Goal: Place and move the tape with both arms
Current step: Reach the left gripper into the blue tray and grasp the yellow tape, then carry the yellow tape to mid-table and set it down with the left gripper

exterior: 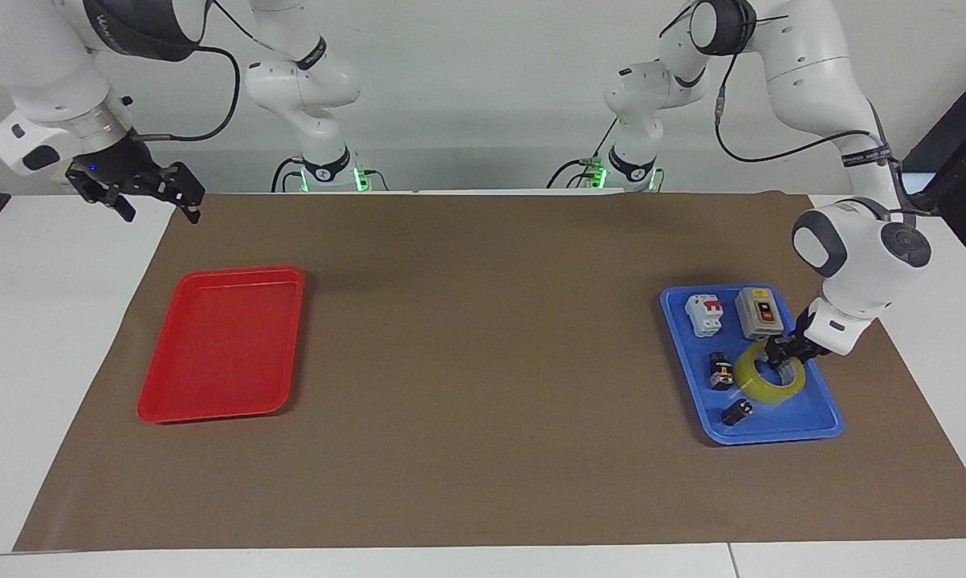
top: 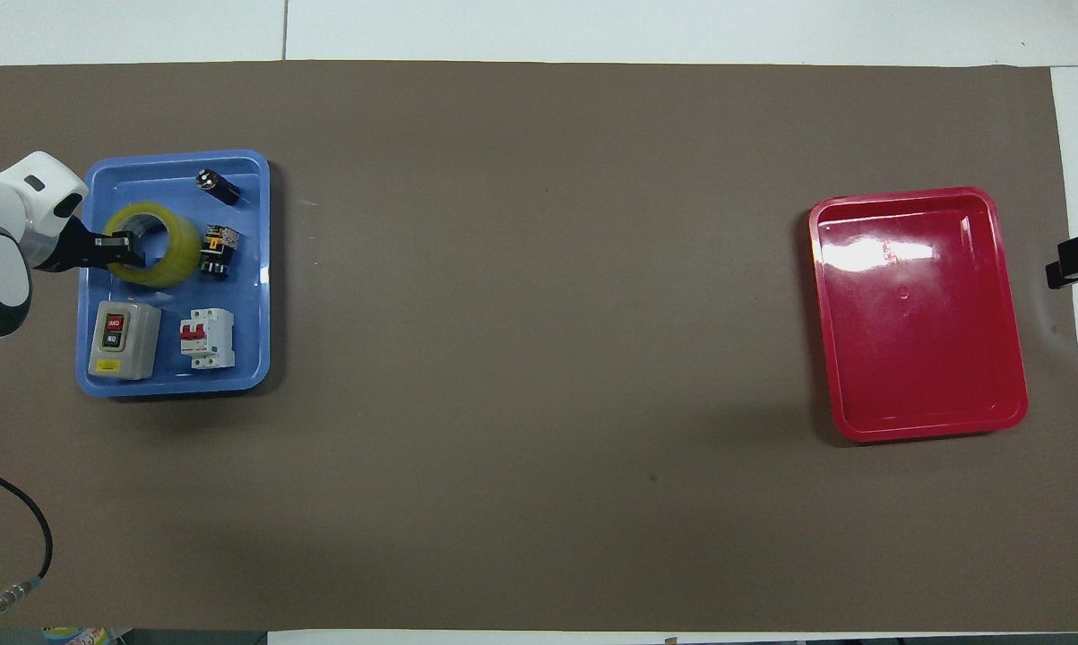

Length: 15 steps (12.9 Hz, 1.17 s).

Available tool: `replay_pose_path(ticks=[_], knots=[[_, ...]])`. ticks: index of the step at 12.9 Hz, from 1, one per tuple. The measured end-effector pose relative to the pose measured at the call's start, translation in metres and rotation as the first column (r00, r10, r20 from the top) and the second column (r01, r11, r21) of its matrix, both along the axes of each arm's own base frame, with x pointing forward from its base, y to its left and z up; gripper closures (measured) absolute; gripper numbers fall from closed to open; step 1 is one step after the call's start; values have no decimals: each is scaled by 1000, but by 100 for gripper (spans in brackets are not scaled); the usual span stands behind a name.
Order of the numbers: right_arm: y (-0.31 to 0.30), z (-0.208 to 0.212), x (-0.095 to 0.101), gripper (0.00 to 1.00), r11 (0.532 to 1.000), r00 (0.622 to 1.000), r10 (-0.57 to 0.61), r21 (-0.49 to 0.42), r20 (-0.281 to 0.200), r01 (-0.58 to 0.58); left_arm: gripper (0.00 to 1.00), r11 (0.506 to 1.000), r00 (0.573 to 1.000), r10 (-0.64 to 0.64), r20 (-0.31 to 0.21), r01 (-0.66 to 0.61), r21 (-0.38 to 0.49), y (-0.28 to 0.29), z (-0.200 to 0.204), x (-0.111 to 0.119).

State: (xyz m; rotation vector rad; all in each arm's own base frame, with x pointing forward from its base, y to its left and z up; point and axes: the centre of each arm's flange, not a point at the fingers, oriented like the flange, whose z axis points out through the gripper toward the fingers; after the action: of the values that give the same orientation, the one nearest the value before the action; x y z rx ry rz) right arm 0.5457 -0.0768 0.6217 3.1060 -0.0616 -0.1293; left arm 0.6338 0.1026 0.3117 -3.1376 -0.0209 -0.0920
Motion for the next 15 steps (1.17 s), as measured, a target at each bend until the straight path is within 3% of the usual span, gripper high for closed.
replay_pose_path(ticks=[1,2,4,9,11,15], knots=[[0,0,0,0,1000,1000,0,0,0,0,74,1000,1000,2,8,-2,1,1,-1,0],[0,0,0,0,1000,1000,0,0,0,0,78,1000,1000,2,9,-2,2,1,0,0],[0,0,0,0,1000,1000,0,0,0,0,78,1000,1000,2,20,-2,3,1,12,-1],[0,0,0,0,1000,1000,0,0,0,0,78,1000,999,10,32,-10,-3,-16,133,-31],[0,0,0,0,1000,1000,0,0,0,0,78,1000,999,21,29,-20,-10,-63,150,-37],[0,0,0,0,1000,1000,0,0,0,0,78,997,997,74,-11,-74,24,-240,111,-53]])
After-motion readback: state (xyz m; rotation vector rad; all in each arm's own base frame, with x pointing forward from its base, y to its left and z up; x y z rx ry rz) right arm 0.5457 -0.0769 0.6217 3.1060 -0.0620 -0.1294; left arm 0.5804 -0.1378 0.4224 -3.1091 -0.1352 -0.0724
